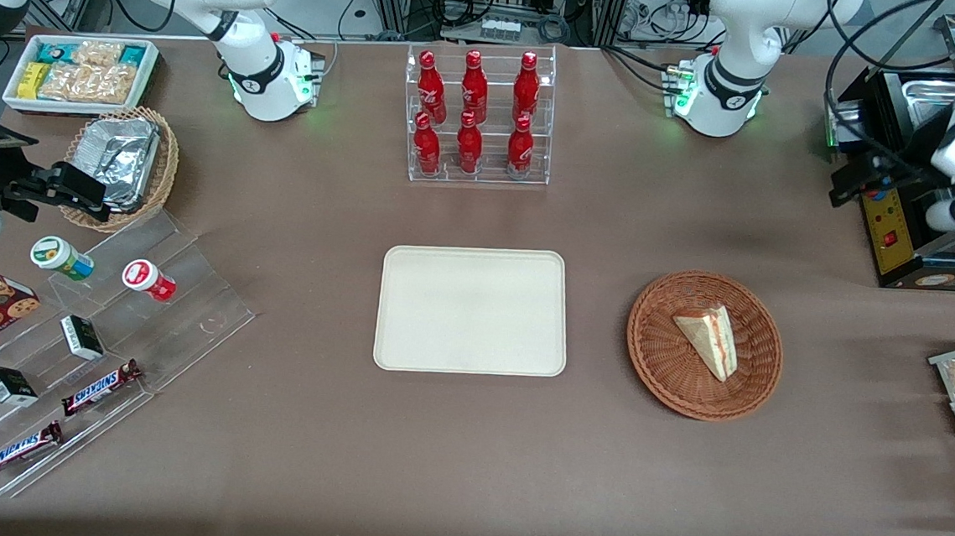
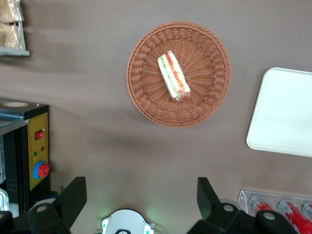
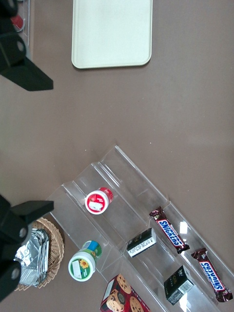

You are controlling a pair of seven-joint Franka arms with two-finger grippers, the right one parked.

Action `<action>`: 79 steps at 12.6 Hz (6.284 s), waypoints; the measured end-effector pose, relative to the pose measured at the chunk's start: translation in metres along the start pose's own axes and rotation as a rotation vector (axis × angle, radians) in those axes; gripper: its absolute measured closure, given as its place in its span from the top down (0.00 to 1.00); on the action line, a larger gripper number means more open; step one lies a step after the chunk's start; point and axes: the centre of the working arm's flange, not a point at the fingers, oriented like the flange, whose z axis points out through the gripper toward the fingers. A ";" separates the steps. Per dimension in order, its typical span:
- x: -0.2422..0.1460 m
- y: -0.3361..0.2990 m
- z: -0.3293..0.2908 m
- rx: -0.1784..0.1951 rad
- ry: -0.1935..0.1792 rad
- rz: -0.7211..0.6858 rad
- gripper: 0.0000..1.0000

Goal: Place sandwich from basket to tray

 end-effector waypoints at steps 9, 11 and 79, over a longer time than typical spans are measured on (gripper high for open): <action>0.059 0.046 0.221 -0.054 0.075 -0.684 1.00; 0.048 0.073 0.266 -0.073 0.096 -0.690 1.00; 0.040 0.097 0.007 0.123 0.016 -0.066 1.00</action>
